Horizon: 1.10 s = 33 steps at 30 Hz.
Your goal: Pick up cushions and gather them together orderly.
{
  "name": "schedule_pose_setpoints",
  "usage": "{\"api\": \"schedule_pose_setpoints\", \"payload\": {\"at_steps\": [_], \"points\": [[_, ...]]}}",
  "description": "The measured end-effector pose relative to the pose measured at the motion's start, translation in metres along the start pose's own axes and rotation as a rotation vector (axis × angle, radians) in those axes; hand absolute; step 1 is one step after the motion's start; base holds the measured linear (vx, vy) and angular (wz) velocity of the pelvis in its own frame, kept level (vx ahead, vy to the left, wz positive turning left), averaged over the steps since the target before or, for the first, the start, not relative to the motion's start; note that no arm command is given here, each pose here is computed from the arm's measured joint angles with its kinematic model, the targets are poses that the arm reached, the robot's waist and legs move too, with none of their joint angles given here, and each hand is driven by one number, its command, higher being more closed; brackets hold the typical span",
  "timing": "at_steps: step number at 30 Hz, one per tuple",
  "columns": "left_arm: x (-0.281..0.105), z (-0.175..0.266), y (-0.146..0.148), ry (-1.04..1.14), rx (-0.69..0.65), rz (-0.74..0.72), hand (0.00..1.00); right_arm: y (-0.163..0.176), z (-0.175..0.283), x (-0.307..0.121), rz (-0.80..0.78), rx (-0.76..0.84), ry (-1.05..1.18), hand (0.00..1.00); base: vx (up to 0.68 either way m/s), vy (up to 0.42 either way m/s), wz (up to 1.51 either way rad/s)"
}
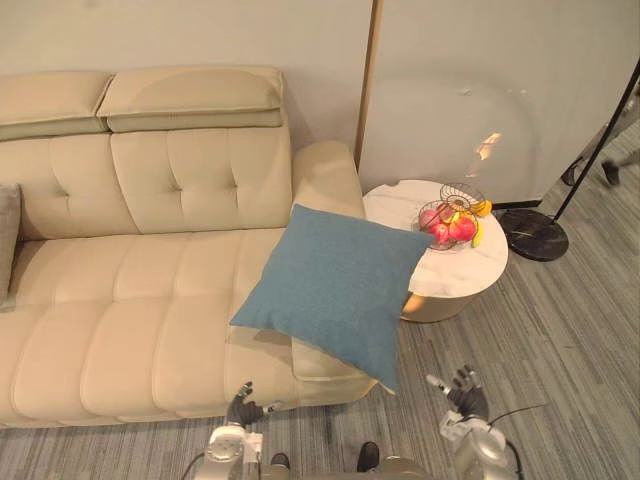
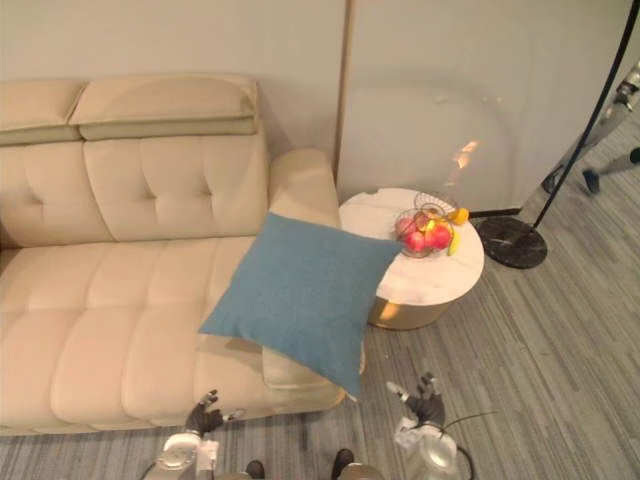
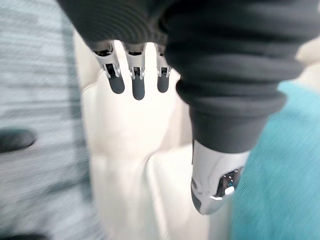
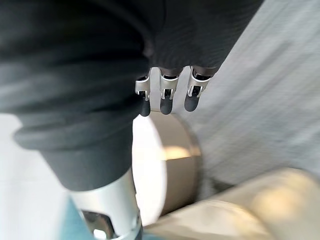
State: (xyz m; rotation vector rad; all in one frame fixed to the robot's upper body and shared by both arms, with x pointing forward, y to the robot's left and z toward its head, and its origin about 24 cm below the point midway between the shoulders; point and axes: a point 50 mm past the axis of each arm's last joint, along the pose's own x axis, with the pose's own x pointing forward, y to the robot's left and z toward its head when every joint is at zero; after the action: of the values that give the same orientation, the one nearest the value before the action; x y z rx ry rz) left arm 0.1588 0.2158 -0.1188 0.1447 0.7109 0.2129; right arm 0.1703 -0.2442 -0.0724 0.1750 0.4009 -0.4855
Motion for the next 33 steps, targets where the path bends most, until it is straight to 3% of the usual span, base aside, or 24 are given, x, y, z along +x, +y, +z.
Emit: {"api": "schedule_pose_setpoints", "payload": {"at_steps": [8, 14, 24, 28, 33], "points": [[0.006, 0.028, 0.027, -0.119, -0.029, 0.08, 0.0, 0.004, 0.026, 0.006, 0.041, -0.009, -0.111, 0.0, 0.05, 0.012, 0.02], [0.016, 0.07, 0.036, -0.246, -0.058, 0.121, 0.0, 0.039, 0.043, 0.021, 0.147, -0.011, -0.151, 0.0, 0.05, 0.011, -0.05], [0.028, 0.203, 0.036, -0.596, -0.176, 0.166, 0.0, 0.096, 0.089, 0.045, 0.263, 0.053, -0.25, 0.0, -0.07, 0.002, 0.01], [0.021, 0.259, 0.041, -0.734, -0.175, 0.19, 0.0, 0.112, 0.111, 0.053, 0.273, 0.097, -0.287, 0.0, -0.12, 0.0, -0.03], [0.01, 0.312, 0.026, -0.854, -0.126, 0.159, 0.0, 0.127, 0.131, 0.053, 0.303, 0.139, -0.339, 0.0, -0.13, -0.009, 0.03]]}}
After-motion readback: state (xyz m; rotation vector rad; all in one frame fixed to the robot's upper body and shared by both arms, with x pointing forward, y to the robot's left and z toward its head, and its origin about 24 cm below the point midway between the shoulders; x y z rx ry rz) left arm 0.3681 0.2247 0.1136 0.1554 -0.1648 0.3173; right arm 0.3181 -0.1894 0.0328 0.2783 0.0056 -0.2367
